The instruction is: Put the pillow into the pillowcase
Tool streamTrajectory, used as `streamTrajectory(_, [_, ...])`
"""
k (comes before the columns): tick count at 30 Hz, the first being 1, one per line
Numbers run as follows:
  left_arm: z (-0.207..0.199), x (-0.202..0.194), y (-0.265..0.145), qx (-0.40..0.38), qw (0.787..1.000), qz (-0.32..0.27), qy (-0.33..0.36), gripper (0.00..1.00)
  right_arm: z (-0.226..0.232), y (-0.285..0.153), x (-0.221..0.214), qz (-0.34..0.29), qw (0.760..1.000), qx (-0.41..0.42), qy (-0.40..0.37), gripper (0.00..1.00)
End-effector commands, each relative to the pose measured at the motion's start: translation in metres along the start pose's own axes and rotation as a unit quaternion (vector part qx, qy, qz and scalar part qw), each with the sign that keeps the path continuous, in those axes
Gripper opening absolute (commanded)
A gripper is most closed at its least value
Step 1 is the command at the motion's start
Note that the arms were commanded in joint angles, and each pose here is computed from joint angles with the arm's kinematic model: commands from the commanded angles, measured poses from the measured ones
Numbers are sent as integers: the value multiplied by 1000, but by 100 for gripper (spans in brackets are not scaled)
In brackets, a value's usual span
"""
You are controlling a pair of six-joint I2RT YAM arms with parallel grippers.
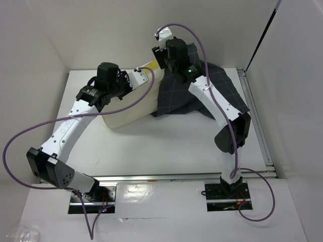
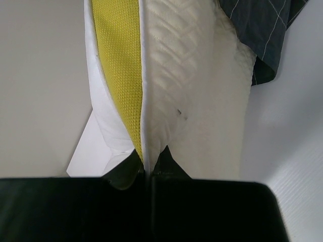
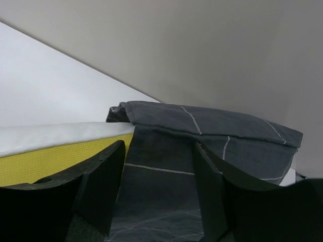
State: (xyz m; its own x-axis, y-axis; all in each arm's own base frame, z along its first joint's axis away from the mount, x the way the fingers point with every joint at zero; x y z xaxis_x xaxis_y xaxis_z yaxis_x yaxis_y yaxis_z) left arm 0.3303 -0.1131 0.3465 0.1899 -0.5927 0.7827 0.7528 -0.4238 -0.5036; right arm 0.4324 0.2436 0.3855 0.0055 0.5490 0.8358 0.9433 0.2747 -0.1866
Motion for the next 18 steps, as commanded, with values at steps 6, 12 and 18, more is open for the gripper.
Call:
streamTrajectory(6, [-6, 6, -10, -11, 1000, -11, -13, 0, -9, 8, -6, 3, 1000, -4, 1, 18])
streamTrajectory(12, [-10, 2, -4, -11, 1000, -9, -16, 0, 3, 2, -1, -23, 991, 125, 51, 0])
streamTrajectory(18, [-9, 4, 0, -1, 999, -16, -30, 0, 27, -39, 32, -89, 933, 328, 119, 0])
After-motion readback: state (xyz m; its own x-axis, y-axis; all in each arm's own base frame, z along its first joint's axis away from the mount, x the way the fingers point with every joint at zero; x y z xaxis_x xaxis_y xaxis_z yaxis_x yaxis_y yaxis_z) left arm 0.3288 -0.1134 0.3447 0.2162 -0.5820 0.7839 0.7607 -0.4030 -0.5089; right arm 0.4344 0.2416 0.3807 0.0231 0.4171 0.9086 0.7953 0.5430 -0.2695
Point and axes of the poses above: each gripper's point midway between its finger pads, its own y axis out along the fingers, its own z axis along the line the jaws close on, x = y × z, the point moved 9 cm from there along -y, back along the fingers, and after that the axes turned 14 degrees about -y, right-handed, at the moved point
